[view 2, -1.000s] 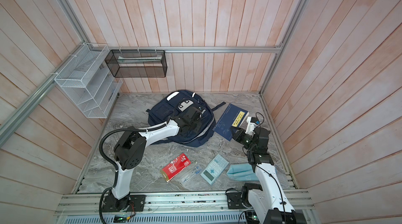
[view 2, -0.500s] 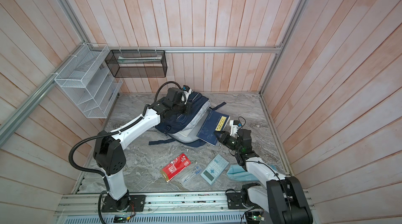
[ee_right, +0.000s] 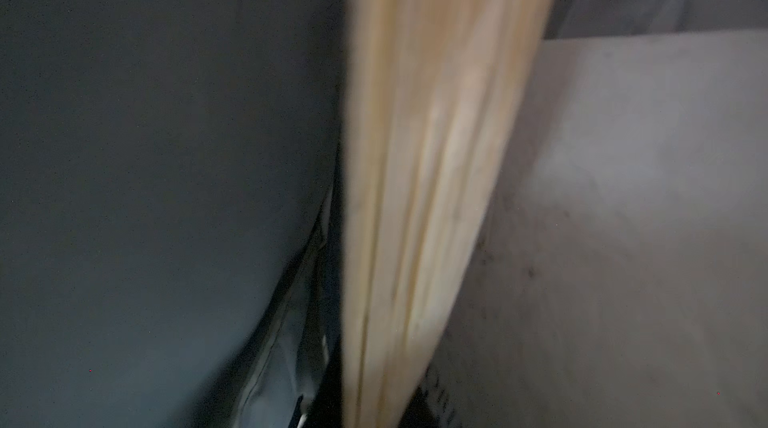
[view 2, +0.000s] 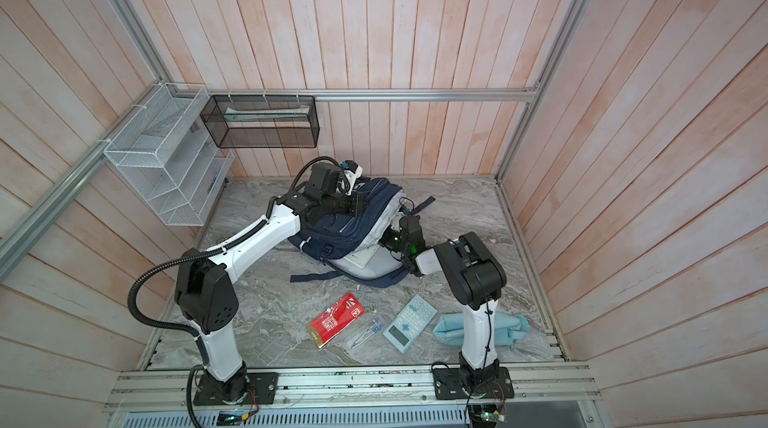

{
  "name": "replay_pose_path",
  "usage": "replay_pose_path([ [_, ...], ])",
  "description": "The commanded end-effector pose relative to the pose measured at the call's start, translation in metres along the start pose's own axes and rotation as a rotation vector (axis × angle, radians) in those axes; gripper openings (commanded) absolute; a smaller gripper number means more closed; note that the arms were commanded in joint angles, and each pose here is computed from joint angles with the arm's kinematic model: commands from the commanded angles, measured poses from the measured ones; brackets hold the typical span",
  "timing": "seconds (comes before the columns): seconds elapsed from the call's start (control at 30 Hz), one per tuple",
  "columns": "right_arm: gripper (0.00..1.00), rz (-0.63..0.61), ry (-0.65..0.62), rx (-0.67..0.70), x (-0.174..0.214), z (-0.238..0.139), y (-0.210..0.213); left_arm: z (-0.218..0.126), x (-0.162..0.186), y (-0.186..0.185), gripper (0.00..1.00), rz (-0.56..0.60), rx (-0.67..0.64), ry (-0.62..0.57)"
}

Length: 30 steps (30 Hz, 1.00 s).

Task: Pack the student bag
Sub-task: 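Lower the blue book into the backpack and open the right gripper, then withdraw the right gripper to the backpack's near side while the left holds its edge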

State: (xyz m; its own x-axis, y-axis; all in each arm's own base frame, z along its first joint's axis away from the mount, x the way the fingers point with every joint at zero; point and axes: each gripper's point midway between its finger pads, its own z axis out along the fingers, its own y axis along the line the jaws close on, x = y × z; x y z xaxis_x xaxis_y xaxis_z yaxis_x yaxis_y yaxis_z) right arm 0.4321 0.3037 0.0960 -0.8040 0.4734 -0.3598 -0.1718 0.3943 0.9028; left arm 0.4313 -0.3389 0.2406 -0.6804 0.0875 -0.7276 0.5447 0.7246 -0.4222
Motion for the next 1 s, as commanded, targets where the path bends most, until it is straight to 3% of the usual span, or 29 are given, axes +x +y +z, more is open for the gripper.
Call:
replay_pose_path([
  [0.0, 0.31, -0.03, -0.049, -0.085, -0.013, 0.004, 0.028, -0.012, -0.025, -0.022, 0.0, 0.006, 0.098, -0.102],
  [0.1, 0.44, -0.074, -0.04, -0.045, -0.007, -0.013, 0.027, -0.003, -0.012, -0.015, 0.0, -0.022, 0.107, -0.075],
  [0.17, 0.48, -0.132, -0.012, -0.022, 0.001, -0.028, 0.03, 0.001, -0.009, -0.009, 0.0, -0.045, 0.108, -0.077],
  [0.33, 0.51, -0.224, -0.012, 0.149, 0.012, -0.079, 0.014, 0.014, -0.004, 0.001, 0.0, -0.072, 0.093, -0.077],
  [0.57, 0.54, -0.215, -0.01, 0.271, 0.047, -0.144, -0.007, 0.025, 0.008, 0.005, 0.07, -0.119, 0.12, -0.079],
  [0.7, 0.59, -0.309, -0.025, 0.394, 0.058, -0.172, -0.011, 0.031, 0.02, 0.008, 0.08, -0.148, 0.136, -0.065],
  [0.83, 0.65, -0.416, -0.026, 0.433, 0.073, -0.179, -0.001, 0.023, 0.027, 0.012, 0.3, -0.18, 0.144, -0.082],
  [0.97, 0.66, -0.454, -0.016, 0.362, 0.098, -0.168, 0.019, -0.004, 0.029, 0.02, 0.62, -0.252, 0.204, -0.119],
])
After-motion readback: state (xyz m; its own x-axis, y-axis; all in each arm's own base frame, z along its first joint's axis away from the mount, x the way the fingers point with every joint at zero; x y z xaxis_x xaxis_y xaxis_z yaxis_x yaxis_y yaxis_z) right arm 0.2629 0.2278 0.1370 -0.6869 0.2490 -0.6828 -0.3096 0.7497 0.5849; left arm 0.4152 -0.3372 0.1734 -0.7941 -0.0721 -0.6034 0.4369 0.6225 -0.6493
